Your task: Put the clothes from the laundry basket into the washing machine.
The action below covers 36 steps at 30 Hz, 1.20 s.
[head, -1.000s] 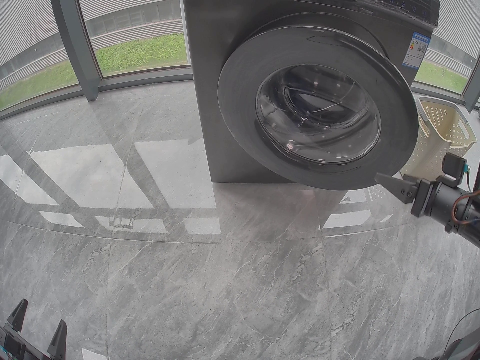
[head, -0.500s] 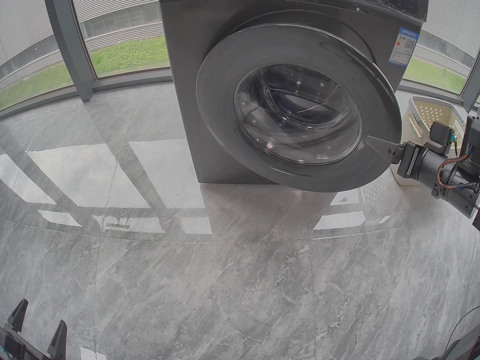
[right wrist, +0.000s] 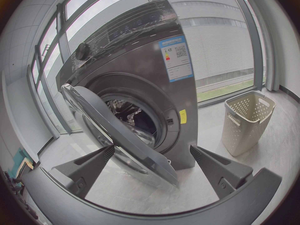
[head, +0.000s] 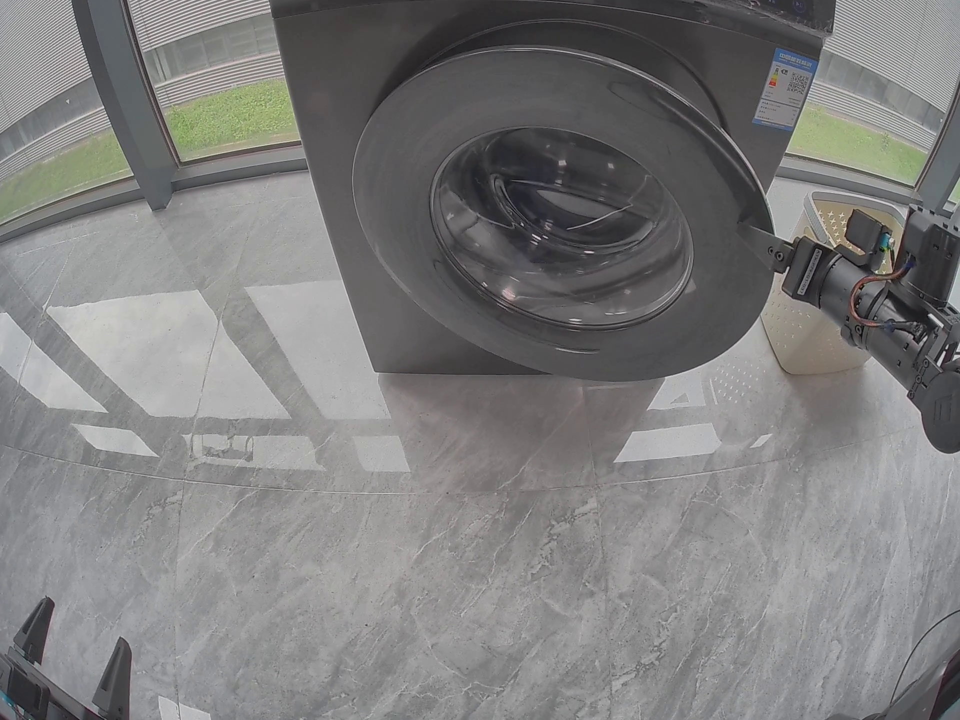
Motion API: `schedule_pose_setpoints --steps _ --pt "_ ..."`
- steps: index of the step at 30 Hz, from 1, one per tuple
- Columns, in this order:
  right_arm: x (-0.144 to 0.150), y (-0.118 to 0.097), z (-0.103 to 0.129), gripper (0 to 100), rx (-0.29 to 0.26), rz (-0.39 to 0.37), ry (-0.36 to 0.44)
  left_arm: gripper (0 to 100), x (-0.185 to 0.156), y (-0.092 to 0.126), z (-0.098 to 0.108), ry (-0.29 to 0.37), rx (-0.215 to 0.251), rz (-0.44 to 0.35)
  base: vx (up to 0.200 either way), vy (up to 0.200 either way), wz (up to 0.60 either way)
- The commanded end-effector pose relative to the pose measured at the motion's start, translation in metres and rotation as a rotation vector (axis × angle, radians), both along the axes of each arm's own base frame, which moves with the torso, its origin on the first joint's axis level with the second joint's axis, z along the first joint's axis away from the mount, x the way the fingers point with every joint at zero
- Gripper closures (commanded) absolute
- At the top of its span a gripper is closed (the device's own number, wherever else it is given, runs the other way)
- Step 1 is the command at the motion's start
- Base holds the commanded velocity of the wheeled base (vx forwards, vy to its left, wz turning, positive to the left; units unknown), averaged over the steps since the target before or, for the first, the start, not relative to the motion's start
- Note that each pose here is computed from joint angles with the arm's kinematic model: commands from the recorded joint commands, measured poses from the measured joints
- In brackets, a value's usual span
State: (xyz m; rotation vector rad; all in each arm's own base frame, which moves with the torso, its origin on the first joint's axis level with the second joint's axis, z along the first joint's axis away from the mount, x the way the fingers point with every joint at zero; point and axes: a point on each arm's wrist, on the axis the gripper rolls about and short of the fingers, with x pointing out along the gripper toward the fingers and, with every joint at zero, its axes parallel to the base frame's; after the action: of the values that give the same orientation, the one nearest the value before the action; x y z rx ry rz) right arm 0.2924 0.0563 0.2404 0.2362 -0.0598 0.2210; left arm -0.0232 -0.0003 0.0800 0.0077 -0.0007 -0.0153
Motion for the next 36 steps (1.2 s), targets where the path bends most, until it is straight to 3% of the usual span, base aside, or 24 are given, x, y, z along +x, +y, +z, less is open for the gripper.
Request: schedule_pose_setpoints --steps 1,8,13,17,29,36 --pt "0.011 -0.003 -0.007 0 -0.002 -0.019 0.014 0 0.001 0.000 -0.004 0.011 0.000 0.002 0.200 0.000 0.00" --pt "0.017 -0.017 -0.006 0 -0.001 -0.070 0.008 0 0.001 0.000 -0.004 0.011 -0.001 0.000 0.200 0.000 0.00" --pt "0.007 -0.014 -0.026 0 -0.015 -0.053 0.080 0 0.001 0.000 -0.005 0.013 -0.003 0.003 0.000 0.000 0.00" --pt "-0.008 0.004 -0.030 0 -0.024 0.019 0.097 0 0.001 0.000 -0.004 0.011 -0.003 0.003 0.000 0.000 0.00" --pt "-0.031 0.042 -0.034 0 -0.038 0.166 0.111 0 0.001 0.000 -0.004 0.011 -0.005 0.003 0.000 -0.200 0.00" --pt "-0.052 0.061 -0.037 0 -0.049 0.260 0.120 0 0.001 0.000 -0.004 0.013 -0.005 0.003 0.000 0.000 0.00"
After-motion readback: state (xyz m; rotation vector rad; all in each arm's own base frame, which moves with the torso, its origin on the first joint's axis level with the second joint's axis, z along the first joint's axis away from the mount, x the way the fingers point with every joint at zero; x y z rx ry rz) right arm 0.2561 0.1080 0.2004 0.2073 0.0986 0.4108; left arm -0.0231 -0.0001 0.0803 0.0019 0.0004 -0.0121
